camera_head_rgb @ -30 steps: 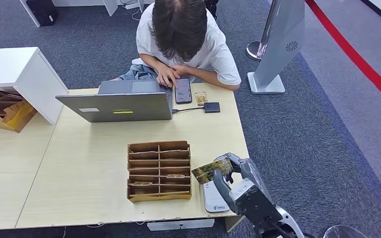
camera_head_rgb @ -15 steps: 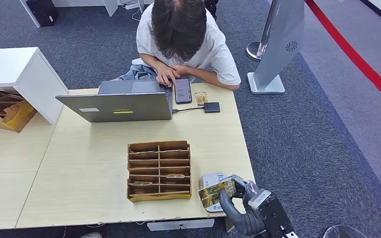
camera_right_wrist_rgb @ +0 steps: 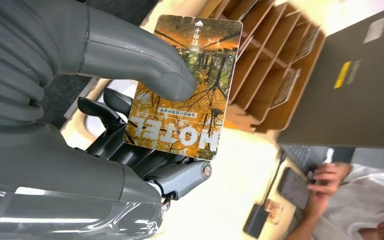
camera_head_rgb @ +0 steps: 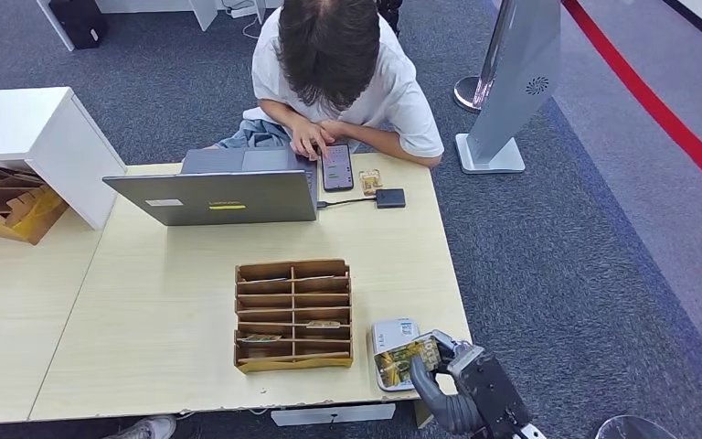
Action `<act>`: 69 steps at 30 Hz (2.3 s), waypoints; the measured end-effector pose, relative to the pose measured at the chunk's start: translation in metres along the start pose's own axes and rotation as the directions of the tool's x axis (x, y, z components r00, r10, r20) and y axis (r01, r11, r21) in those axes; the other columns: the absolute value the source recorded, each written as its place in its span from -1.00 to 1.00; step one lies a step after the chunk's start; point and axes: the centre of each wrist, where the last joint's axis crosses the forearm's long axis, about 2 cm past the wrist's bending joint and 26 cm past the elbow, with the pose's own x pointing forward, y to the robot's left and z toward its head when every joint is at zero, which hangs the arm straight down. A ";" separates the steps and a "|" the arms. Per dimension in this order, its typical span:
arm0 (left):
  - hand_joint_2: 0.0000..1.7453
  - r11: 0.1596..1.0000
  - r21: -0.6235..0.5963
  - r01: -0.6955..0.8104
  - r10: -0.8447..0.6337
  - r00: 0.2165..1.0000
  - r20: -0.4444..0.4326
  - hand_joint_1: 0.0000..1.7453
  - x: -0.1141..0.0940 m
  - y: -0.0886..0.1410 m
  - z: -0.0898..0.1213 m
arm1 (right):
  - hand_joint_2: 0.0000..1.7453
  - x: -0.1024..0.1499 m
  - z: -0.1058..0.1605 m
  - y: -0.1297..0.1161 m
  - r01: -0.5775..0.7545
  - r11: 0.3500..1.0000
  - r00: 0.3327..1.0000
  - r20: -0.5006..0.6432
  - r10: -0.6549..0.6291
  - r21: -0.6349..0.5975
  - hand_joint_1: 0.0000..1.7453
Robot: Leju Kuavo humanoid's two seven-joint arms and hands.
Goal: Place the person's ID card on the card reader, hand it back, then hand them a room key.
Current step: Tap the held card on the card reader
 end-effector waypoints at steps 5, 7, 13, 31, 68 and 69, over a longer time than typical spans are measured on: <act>-1.00 1.000 0.018 -0.011 0.011 1.000 0.008 -1.00 0.001 -0.002 0.001 | 1.00 -0.007 -0.004 -0.006 -0.076 0.996 0.995 -0.059 0.074 -0.035 1.00; -1.00 1.000 0.023 -0.017 0.017 1.000 0.013 -1.00 0.002 -0.003 0.001 | 1.00 -0.009 -0.006 -0.007 -0.113 0.993 0.991 -0.080 0.109 -0.045 1.00; -1.00 0.999 0.027 -0.027 0.026 0.999 0.022 -1.00 0.003 -0.004 0.002 | 1.00 -0.011 -0.013 -0.009 -0.201 0.976 0.974 -0.124 0.191 -0.081 1.00; -1.00 1.000 0.000 -0.014 0.014 0.999 0.036 -1.00 0.008 -0.006 0.002 | 1.00 -0.008 -0.021 -0.010 -0.392 0.910 0.910 -0.205 0.361 -0.135 1.00; -1.00 0.998 -0.023 0.057 -0.055 0.997 0.054 -1.00 0.012 0.000 -0.001 | 1.00 -0.026 -0.060 0.025 -0.491 0.868 0.846 -0.202 0.494 0.072 1.00; -1.00 0.998 -0.024 0.059 -0.058 0.997 0.055 -1.00 0.012 0.000 -0.001 | 1.00 -0.027 -0.061 0.026 -0.491 0.868 0.844 -0.204 0.496 0.078 1.00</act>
